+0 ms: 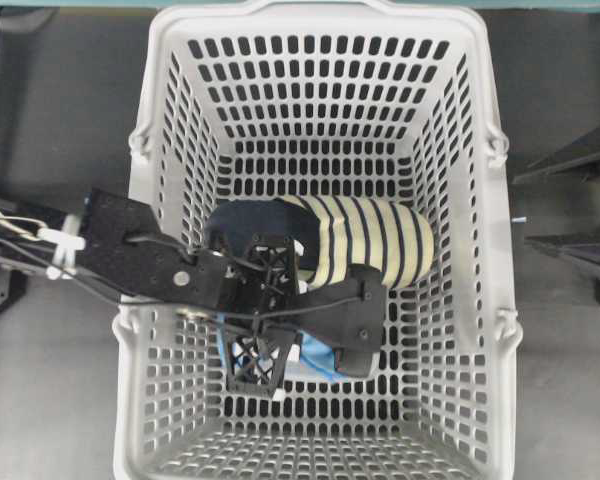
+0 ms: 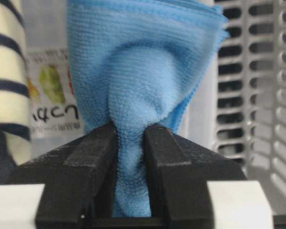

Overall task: Pick up the blue cloth from the shopping basket with the left arm.
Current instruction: 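Lower the left gripper and close it on the blue cloth's edge, then lift the gripped blue cloth upward with the left gripper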

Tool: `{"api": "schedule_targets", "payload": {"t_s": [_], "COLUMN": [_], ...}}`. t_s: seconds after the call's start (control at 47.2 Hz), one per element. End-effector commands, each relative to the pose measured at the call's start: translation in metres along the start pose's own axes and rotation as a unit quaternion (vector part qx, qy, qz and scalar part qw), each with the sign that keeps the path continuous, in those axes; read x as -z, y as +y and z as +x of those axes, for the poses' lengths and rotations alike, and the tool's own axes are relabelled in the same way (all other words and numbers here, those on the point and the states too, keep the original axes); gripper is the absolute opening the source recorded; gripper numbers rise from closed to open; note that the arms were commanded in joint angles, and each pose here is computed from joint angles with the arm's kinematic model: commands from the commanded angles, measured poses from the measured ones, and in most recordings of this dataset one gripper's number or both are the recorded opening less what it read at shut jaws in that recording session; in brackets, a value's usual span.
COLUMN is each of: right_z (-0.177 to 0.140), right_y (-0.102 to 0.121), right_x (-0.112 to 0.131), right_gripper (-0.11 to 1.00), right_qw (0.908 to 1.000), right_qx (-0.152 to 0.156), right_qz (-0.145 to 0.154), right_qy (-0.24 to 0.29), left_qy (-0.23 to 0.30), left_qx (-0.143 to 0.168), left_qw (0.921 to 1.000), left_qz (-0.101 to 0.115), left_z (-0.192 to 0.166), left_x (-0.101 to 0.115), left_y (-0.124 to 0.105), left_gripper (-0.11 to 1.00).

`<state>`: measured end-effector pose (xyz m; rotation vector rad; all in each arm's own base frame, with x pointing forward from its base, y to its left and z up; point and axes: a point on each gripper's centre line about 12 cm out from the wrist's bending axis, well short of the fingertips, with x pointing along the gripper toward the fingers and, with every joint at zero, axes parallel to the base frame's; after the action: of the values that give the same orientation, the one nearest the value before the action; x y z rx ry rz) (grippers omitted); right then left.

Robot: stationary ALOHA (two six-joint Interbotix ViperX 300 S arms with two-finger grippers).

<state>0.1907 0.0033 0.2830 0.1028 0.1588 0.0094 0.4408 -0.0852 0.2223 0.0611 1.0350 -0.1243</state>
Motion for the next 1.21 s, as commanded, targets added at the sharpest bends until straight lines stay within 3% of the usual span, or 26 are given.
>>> {"api": "schedule_targets", "payload": {"t_s": [0.0, 0.233, 0.424, 1.187], "right_z": [-0.001, -0.004, -0.005, -0.006], "right_y": [0.001, 0.000, 0.001, 0.000], "right_x": [-0.005, -0.005, -0.005, -0.006], "right_gripper": [0.75, 0.75, 0.75, 0.75], "right_qw": [0.9999, 0.9999, 0.9998, 0.9998], "right_qx": [-0.001, -0.002, -0.002, -0.001], "right_qz": [0.001, 0.002, 0.001, 0.002], "right_qy": [-0.011, -0.016, -0.018, -0.020], "left_qy": [-0.061, -0.141, -0.164, -0.155], "left_qx": [0.006, 0.011, 0.009, 0.008], "left_qw": [0.9981, 0.9899, 0.9864, 0.9879], "left_qz": [0.005, 0.002, 0.002, -0.007], "left_z": [-0.044, -0.123, -0.171, -0.170], "left_x": [-0.027, -0.068, -0.077, -0.067], "left_y": [-0.005, -0.007, -0.003, -0.001], "left_gripper": [0.14, 0.14, 0.14, 0.14]}}
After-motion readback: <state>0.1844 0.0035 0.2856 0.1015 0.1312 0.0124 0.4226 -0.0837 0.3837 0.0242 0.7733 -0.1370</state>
